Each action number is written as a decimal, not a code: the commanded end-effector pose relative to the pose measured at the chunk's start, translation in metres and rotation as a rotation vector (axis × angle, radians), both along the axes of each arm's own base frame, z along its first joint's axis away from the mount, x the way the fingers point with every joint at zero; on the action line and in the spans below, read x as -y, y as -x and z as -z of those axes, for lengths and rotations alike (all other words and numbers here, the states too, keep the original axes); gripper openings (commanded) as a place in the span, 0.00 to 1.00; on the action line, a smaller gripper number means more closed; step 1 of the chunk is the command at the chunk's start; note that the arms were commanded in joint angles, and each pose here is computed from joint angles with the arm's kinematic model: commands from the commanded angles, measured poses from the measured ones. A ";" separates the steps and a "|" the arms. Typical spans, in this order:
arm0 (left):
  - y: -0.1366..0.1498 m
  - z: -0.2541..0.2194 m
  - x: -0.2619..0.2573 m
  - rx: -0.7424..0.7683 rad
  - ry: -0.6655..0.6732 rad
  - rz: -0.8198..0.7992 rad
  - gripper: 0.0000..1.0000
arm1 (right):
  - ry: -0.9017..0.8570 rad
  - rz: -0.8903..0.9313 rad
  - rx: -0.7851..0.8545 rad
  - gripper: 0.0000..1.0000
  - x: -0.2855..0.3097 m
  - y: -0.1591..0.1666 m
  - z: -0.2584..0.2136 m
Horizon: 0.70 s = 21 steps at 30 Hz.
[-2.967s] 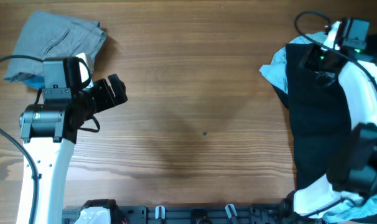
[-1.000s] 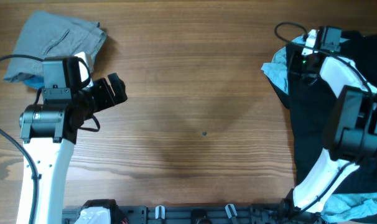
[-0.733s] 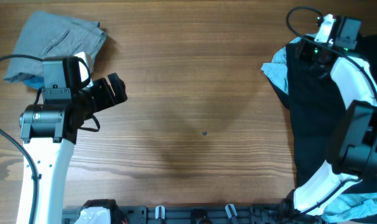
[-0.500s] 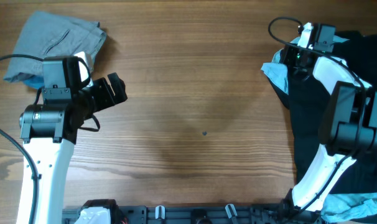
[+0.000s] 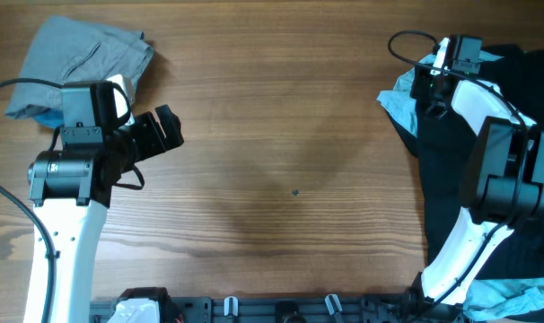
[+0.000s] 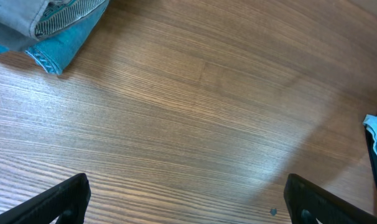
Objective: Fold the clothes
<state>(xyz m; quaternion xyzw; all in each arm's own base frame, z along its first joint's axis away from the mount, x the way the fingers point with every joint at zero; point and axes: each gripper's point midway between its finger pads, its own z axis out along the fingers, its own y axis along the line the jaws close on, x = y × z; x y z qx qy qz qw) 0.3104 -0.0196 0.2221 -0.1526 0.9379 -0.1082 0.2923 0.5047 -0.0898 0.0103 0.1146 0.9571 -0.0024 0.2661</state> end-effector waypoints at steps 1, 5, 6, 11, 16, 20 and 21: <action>-0.003 -0.010 0.003 0.033 0.008 0.008 1.00 | -0.031 0.050 0.125 0.04 0.001 -0.011 -0.062; -0.005 -0.012 0.003 0.044 0.008 0.008 1.00 | -0.030 0.032 0.259 0.04 -0.004 -0.007 -0.138; -0.006 -0.013 0.003 0.048 0.008 0.009 1.00 | -0.070 -0.011 0.299 0.04 -0.015 -0.005 -0.159; -0.006 -0.020 0.003 0.077 0.007 0.008 1.00 | -0.334 -0.435 0.460 0.04 -0.152 0.022 -0.249; 0.009 -0.057 -0.016 0.215 -0.073 -0.063 1.00 | -0.422 -0.908 0.327 0.18 -0.377 0.120 -0.240; 0.020 -0.091 -0.018 0.354 -0.115 -0.040 1.00 | -0.257 -0.776 0.302 0.72 -0.406 0.146 -0.229; 0.019 -0.095 -0.017 0.373 -0.109 -0.035 1.00 | -0.251 -0.721 0.312 0.72 -0.392 0.141 -0.238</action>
